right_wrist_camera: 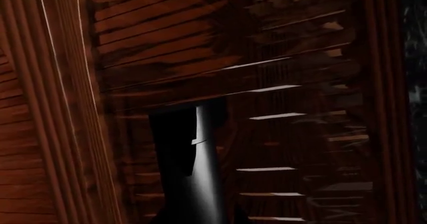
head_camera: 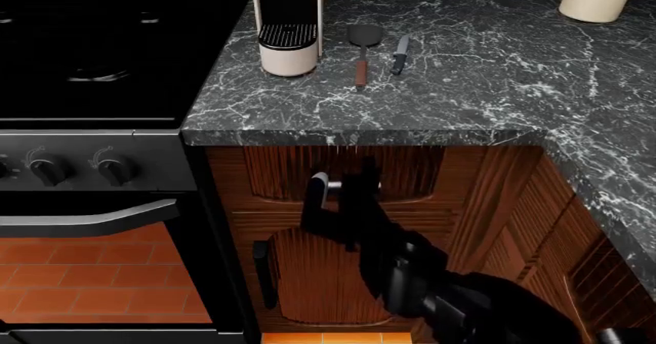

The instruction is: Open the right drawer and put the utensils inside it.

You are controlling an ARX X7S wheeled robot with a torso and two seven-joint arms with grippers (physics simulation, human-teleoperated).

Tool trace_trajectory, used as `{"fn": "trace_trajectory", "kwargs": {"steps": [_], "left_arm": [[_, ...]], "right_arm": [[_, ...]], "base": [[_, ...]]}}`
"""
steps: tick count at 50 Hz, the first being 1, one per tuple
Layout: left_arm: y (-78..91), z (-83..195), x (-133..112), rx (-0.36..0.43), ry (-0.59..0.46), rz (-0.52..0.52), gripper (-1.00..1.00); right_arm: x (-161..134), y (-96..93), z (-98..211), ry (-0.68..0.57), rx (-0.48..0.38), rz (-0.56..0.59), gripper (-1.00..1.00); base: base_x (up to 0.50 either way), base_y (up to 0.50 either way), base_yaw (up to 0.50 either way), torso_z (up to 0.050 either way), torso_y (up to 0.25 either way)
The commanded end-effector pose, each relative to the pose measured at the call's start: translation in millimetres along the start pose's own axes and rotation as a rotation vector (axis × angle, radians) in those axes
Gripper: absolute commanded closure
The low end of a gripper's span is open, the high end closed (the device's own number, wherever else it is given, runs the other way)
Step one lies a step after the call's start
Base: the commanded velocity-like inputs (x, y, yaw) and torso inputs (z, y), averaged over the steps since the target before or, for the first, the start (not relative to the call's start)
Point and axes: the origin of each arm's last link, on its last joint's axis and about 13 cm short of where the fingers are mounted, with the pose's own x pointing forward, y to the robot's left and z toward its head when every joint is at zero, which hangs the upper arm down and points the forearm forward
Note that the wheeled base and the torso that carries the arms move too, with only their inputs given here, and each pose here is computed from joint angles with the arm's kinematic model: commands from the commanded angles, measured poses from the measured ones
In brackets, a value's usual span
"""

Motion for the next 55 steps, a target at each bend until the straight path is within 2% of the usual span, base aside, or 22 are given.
{"fn": "trace_trajectory", "kwargs": {"steps": [1,8,21,31,46,55], "left_arm": [[0.3,0.0,0.0,0.0,0.0,0.003,-1.0],[0.0,0.3,-0.6,-0.001,0.002,0.001,-1.0],[-1.0,0.1,-0.6,-0.003,0.006,-0.002,-1.0],[-1.0,-0.9,-0.4,-0.002,0.012,-0.001,-1.0],[-1.1,-0.6,-1.2,-0.006,0.014,-0.004,-1.0],[-1.5,-0.6,-1.8,-0.006,0.017,-0.007,-1.0]], "right_arm": [[-7.1,0.3,0.8,-0.016,-0.02,-0.003,1.0],[-34.3,2.0,1.6,-0.04,-0.039,-0.006,1.0],[-97.2,-6.0,11.1,-0.088,-0.07,-0.059,1.0],[-136.9,-10.6,27.4,-0.125,-0.128,-0.02,1.0],[-157.7,2.4,46.7,-0.152,-0.156,0.053,1.0],[-185.9,11.7,62.4,-0.255,-0.168,0.089,1.0]], "base": [[0.0,0.0,0.0,0.0,0.0],[0.0,0.0,0.0,0.0,0.0],[0.0,0.0,0.0,0.0,0.0],[0.0,0.0,0.0,0.0,0.0],[0.0,0.0,0.0,0.0,0.002],[0.0,0.0,0.0,0.002,0.001]]}}
